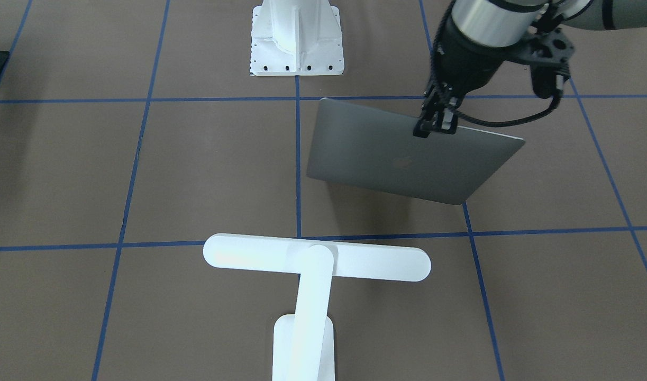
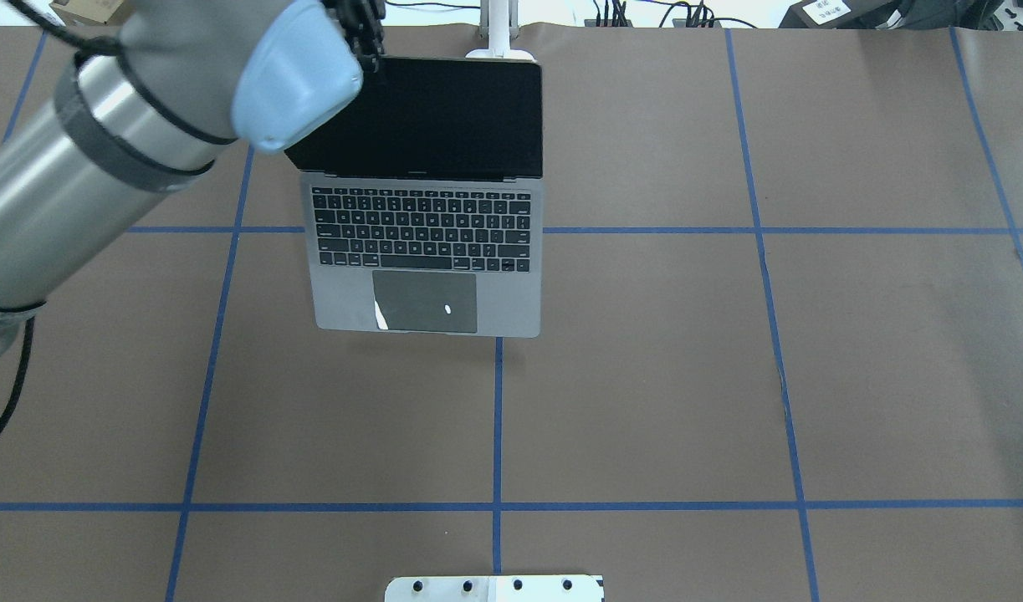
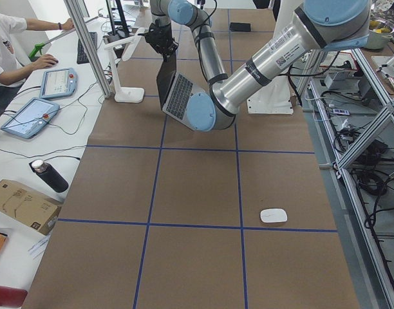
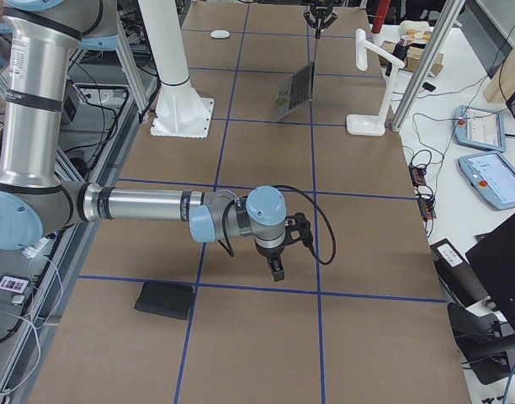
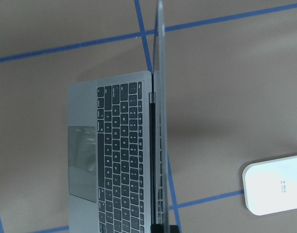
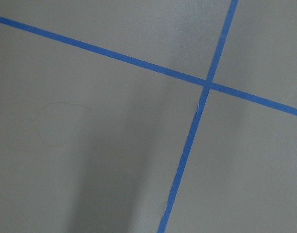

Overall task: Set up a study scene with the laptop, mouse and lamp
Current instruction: 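Lower the laptop onto the table in front of the lamp, release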

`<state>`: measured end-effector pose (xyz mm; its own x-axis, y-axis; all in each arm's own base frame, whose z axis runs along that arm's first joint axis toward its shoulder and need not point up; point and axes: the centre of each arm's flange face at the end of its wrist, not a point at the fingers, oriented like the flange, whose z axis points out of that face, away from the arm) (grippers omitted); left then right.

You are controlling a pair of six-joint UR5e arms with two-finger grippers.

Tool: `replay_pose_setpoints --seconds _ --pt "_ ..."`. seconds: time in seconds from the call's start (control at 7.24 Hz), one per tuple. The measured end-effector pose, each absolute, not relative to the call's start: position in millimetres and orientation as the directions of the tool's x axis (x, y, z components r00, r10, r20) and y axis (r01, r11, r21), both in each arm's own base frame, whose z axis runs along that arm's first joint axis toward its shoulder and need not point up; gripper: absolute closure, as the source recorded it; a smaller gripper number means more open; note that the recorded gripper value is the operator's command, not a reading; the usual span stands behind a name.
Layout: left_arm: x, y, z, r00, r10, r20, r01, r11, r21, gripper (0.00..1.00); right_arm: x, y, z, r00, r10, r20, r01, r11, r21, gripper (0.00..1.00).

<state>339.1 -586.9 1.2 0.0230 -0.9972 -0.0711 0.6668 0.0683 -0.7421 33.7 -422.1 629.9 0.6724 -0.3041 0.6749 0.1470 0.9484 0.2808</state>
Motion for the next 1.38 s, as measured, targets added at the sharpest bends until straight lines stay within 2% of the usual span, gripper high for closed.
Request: replay_pose_setpoints --seconds 0.41,1.38 --pt "420.2 -585.6 -23.1 0.021 -1.0 0.015 0.715 0.005 -0.7 1.0 33.7 -421.7 633.9 0.672 -0.3 0.677 0.148 0.95 0.274 0.0" --pt "485.9 -626.3 14.6 0.032 -0.999 -0.018 0.694 0.035 -0.719 1.0 33.2 -429.2 640.4 0.673 -0.293 0.679 0.148 0.953 0.265 0.0"
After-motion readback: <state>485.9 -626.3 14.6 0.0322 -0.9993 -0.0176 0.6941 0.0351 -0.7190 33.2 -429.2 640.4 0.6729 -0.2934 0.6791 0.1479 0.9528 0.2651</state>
